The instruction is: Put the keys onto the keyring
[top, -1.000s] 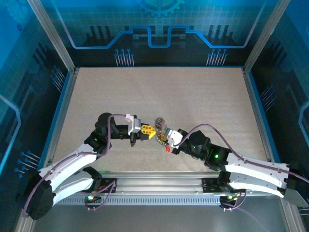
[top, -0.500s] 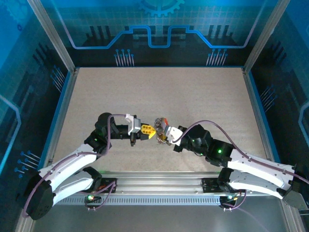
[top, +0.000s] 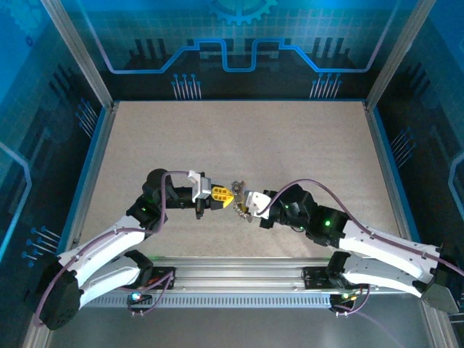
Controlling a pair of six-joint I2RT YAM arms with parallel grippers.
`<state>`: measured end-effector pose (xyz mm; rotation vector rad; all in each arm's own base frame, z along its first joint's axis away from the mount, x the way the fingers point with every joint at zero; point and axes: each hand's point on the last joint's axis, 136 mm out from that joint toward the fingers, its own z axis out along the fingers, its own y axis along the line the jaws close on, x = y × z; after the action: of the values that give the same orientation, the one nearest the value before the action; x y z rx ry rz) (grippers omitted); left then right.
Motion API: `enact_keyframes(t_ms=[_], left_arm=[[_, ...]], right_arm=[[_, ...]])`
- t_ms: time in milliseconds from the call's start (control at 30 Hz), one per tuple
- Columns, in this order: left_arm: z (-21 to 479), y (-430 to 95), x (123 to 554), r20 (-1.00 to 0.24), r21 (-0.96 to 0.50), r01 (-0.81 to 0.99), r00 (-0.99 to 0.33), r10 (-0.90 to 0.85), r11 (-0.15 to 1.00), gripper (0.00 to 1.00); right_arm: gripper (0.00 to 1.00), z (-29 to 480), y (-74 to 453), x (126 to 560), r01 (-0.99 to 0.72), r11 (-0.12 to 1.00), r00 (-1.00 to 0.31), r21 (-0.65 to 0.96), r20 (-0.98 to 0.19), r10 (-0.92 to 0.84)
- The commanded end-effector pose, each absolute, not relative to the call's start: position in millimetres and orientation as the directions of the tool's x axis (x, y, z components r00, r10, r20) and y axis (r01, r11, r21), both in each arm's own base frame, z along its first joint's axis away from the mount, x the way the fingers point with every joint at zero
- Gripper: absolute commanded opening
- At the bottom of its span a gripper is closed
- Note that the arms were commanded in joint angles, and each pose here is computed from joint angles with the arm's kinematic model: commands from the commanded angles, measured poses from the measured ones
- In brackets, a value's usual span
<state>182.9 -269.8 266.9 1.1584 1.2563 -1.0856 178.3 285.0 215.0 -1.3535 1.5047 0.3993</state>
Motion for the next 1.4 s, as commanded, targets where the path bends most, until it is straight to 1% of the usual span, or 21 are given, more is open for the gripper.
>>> enact_keyframes(t_ms=[0, 167, 267, 400, 433, 567, 667, 867, 1100, 1367], left_arm=[[277, -270, 183, -0.998, 0.065, 0.991, 0.065, 0.006, 0.119, 0.0], [279, -270, 182, -0.998, 0.067, 0.991, 0.067, -0.001, 0.118, 0.0], [279, -270, 182, -0.997, 0.071, 0.991, 0.071, -0.003, 0.118, 0.0], [280, -269, 181, -0.997, 0.073, 0.99, 0.074, -0.005, 0.121, 0.0], [280, -269, 181, -0.997, 0.074, 0.99, 0.076, -0.006, 0.12, 0.0], [282, -268, 180, -0.997, 0.08, 0.99, 0.082, -0.009, 0.119, 0.0], [282, -268, 180, -0.996, 0.082, 0.989, 0.083, -0.008, 0.122, 0.0], [278, -268, 185, -0.997, 0.076, 0.987, 0.076, 0.008, 0.143, 0.0], [277, -268, 186, -0.997, 0.076, 0.986, 0.073, 0.019, 0.147, 0.0], [275, -267, 184, -0.996, 0.082, 0.986, 0.078, 0.032, 0.144, 0.0]], right_arm=[[0.17, 253, 295, 182, -0.864, 0.333, 0.215, -0.378, -0.875, -0.433], [0.15, 252, 294, 187, -0.858, 0.355, 0.203, -0.371, -0.88, -0.429], [0.12, 252, 293, 189, -0.855, 0.365, 0.196, -0.368, -0.882, -0.43], [0.12, 251, 290, 189, -0.854, 0.375, 0.187, -0.361, -0.885, -0.427], [0.11, 250, 290, 188, -0.857, 0.372, 0.185, -0.357, -0.886, -0.424], [0.0, 249, 291, 187, -0.863, 0.367, 0.182, -0.346, -0.893, -0.413], [0.0, 250, 289, 186, -0.86, 0.368, 0.187, -0.354, -0.889, -0.418], [0.0, 258, 280, 188, -0.834, 0.358, 0.226, -0.419, -0.852, -0.472], [0.0, 270, 279, 187, -0.828, 0.32, 0.265, -0.46, -0.825, -0.499], [0.0, 281, 271, 193, -0.826, 0.3, 0.248, -0.477, -0.786, -0.566]])
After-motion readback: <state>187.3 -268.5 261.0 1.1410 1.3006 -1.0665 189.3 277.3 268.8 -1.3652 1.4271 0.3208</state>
